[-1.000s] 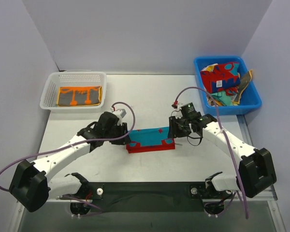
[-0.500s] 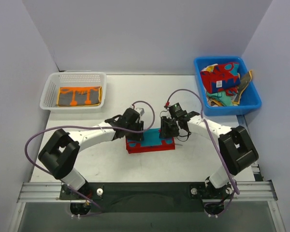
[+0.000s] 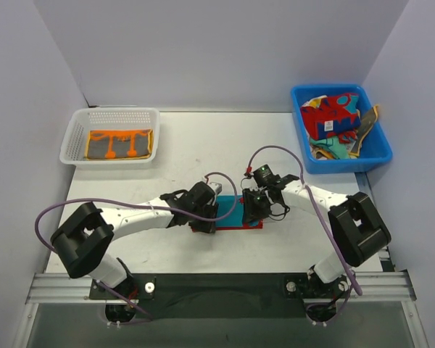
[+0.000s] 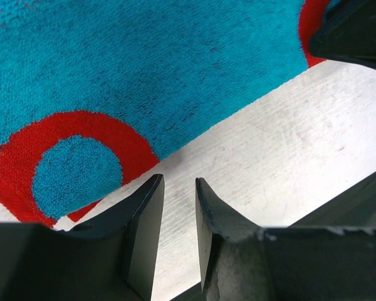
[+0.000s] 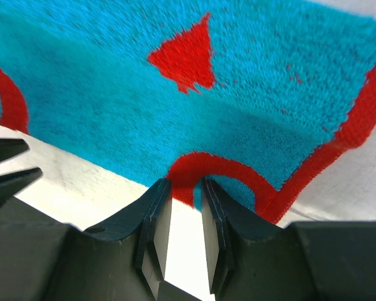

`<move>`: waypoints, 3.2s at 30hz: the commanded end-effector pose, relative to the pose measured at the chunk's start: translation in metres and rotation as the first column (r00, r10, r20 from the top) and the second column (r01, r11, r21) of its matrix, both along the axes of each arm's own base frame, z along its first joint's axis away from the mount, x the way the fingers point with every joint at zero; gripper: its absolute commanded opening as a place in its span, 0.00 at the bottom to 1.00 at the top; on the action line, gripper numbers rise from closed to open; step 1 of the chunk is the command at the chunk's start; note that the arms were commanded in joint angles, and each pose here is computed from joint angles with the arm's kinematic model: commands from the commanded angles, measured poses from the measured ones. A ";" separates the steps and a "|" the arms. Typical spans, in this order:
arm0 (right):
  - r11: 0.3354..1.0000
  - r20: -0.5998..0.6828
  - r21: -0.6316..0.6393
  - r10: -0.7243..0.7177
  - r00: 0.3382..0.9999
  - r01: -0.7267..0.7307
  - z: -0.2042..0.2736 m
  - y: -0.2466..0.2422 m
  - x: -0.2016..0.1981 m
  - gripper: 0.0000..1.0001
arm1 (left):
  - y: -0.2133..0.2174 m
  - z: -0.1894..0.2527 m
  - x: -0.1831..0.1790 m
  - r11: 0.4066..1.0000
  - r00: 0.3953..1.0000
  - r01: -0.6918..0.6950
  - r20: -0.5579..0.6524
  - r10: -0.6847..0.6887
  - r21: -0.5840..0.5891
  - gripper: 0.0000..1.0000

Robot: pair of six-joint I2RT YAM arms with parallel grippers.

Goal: Fold and stack the towels
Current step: Fold the towel, then smooth out wrinkles on the folded towel

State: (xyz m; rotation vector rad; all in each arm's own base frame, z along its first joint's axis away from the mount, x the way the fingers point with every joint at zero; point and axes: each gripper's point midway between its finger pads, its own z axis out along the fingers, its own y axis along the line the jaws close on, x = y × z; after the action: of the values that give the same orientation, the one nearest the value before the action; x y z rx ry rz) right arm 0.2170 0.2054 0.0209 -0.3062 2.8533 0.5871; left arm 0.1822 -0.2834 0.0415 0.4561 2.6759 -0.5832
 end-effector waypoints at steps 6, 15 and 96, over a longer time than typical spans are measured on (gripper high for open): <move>0.996 -0.103 -0.072 0.054 0.993 -0.062 -0.022 -0.017 -0.033 0.26 | -0.001 0.048 0.017 0.987 0.983 -0.125 0.122 0.137 -0.102 0.38; 0.994 -0.106 -0.096 0.050 0.993 -0.060 -0.028 -0.024 -0.038 0.25 | 0.020 0.033 0.048 0.895 0.896 -0.395 0.127 0.425 -0.207 0.34; 0.682 0.296 0.655 -0.629 0.719 0.327 0.022 0.016 0.085 0.82 | 0.015 -0.021 0.052 0.825 0.866 -0.456 0.050 0.498 -0.333 0.27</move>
State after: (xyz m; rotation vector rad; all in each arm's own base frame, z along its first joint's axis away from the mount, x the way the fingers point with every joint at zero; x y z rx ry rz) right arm 0.2927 0.2477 0.0527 0.2811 2.0124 1.0524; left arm 0.2418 -0.2805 0.0273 -0.2051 2.3383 -0.7904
